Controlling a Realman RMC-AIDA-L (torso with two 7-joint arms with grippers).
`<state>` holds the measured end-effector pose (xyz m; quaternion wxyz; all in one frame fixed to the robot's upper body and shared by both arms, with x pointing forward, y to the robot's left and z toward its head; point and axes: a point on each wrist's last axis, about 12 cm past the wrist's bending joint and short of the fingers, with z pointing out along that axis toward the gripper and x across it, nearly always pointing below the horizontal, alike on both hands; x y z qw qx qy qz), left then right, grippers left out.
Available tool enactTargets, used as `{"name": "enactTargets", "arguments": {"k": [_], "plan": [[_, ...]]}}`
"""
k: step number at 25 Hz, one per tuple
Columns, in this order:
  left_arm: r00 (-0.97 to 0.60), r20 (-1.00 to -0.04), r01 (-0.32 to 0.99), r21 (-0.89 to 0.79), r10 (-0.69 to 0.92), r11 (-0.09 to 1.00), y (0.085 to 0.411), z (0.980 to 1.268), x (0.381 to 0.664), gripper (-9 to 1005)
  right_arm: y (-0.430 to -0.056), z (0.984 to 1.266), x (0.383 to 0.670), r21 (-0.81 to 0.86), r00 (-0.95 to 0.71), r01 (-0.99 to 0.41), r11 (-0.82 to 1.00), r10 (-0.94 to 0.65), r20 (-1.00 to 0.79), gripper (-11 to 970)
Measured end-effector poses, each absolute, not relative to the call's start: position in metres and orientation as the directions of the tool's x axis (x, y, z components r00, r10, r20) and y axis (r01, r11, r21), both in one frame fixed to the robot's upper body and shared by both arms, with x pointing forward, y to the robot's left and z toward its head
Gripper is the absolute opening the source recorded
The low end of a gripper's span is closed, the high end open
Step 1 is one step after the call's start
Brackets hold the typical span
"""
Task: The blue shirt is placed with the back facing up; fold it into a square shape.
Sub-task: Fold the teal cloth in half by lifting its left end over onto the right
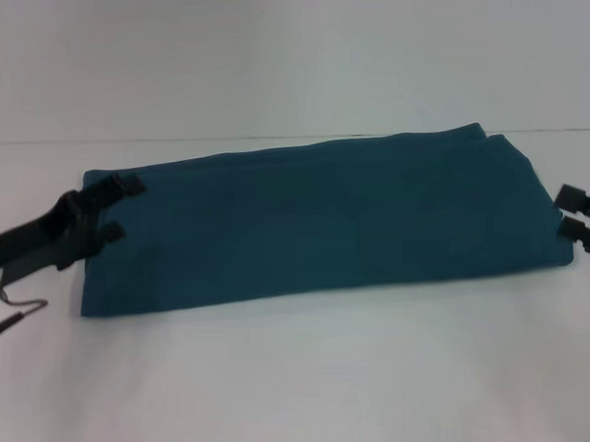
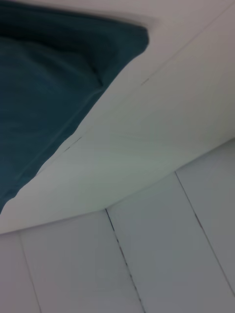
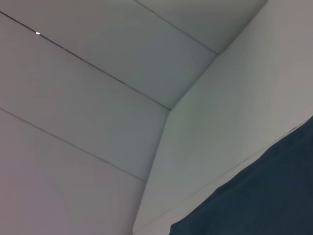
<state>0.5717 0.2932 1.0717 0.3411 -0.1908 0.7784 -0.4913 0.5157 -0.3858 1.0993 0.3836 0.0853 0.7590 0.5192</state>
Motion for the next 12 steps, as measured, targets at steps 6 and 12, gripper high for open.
{"name": "enactTargets", "arguments": {"k": [6,12], "plan": [[-0.685,-0.271,-0.044,-0.911,-0.677,0.409,0.291,1.047,0.559,951,-0.386,1.093,0.506,0.852,-0.71,-0.266,0.452,0.506,-0.49,923],[-0.674,-0.247,-0.097,-0.905,-0.696,0.415,0.29,1.031,0.549,950,-0.38,1.095,0.512,0.844,-0.714,-0.287,0.452,0.486,-0.503,924]]}}
